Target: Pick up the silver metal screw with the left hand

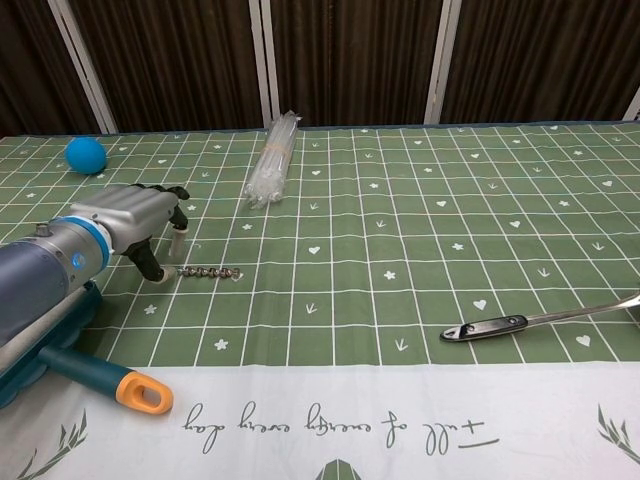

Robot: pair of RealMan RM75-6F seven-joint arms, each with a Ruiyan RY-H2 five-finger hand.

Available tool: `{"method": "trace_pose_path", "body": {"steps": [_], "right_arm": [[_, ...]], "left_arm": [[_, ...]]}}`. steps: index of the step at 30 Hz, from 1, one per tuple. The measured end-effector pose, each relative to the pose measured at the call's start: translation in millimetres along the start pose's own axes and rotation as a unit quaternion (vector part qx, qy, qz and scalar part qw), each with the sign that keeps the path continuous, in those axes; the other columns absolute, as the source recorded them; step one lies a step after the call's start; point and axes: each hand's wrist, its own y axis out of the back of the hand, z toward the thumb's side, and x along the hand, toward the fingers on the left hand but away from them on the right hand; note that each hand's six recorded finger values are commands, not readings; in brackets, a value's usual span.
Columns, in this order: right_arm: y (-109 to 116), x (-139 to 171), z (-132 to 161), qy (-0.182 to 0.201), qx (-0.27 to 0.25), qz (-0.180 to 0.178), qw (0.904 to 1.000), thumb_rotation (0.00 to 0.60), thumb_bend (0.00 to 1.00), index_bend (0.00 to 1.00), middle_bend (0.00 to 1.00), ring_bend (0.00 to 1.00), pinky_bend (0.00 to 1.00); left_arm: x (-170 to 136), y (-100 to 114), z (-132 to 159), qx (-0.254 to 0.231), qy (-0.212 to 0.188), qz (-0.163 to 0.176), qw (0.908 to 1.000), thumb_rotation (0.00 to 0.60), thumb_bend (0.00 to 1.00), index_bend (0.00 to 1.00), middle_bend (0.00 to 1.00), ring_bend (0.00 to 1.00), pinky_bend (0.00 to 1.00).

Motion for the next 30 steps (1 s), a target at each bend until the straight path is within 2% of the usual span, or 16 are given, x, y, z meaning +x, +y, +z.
{"method": "trace_pose_path", "body": {"steps": [23, 30], "right_arm": [[1.7, -0.2, 0.5, -0.002, -0.009, -0.004, 0.9999, 0.600, 0.09, 0.04, 0.00, 0.00, 0.05], [2.5, 0.1, 1.2, 0.000, -0.011, -0.006, 0.9999, 0.600, 0.09, 0.04, 0.00, 0.00, 0.05]], "left_arm": [[5.8, -7.4, 9.0, 0.002, 0.005, -0.007, 1.0000, 0.600, 0.30, 0.54, 0.00, 0.00, 0.00], [5.5, -9.3, 11.6, 0.007, 0.003, -0.010, 0.9999, 0.600, 0.37, 0.56, 0.00, 0.00, 0.00]]}}
